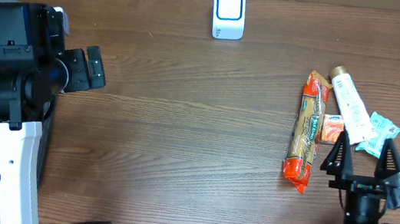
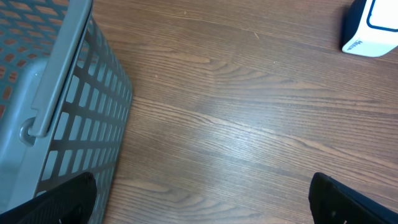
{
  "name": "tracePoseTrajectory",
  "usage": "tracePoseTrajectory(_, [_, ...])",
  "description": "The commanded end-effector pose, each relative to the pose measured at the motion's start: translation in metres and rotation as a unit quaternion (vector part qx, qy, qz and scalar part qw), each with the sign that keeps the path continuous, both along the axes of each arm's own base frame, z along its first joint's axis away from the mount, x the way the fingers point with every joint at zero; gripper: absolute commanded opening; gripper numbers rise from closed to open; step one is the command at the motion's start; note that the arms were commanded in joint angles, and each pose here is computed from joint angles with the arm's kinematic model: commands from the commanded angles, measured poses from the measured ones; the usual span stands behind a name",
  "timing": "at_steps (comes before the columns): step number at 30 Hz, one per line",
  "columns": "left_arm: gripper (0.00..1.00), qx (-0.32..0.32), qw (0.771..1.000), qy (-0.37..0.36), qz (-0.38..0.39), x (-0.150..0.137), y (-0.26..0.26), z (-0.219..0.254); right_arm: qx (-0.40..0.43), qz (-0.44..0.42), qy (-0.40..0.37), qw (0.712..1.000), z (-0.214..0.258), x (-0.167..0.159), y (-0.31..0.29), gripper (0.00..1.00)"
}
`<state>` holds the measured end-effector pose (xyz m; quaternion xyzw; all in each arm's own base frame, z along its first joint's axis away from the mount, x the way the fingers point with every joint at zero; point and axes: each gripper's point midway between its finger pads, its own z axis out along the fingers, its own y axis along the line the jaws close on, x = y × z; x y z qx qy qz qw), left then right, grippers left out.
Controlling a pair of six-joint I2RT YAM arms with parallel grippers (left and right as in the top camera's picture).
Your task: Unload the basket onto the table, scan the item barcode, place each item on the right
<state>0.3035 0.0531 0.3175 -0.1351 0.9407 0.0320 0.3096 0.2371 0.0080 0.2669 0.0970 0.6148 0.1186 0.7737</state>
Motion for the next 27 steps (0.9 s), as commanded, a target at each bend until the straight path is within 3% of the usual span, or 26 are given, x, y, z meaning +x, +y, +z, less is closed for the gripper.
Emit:
tracePoseTrajectory(1, [1.00,0.003,1.000,-0.001,-0.009,0.002,-0.001,0.001,0.002,0.003,-0.007,1.000,-0.013,0.000,0.001,1.00])
tracePoseTrajectory(10, [1.00,0.003,1.000,-0.001,-0.009,0.002,-0.001,0.001,-0.012,0.024,0.011,1.000,-0.041,0.004,0.005,1.00])
tracePoseTrajectory(17, [1.00,0.003,1.000,-0.001,-0.009,0.002,-0.001,0.001,-0.012,-0.010,0.128,0.992,-0.099,0.009,-0.013,1.00])
tracePoseTrajectory(27, [1.00,0.003,1.000,-0.001,-0.009,0.002,-0.001,0.001,-0.013,0.008,0.124,0.992,-0.097,0.009,-0.004,1.00])
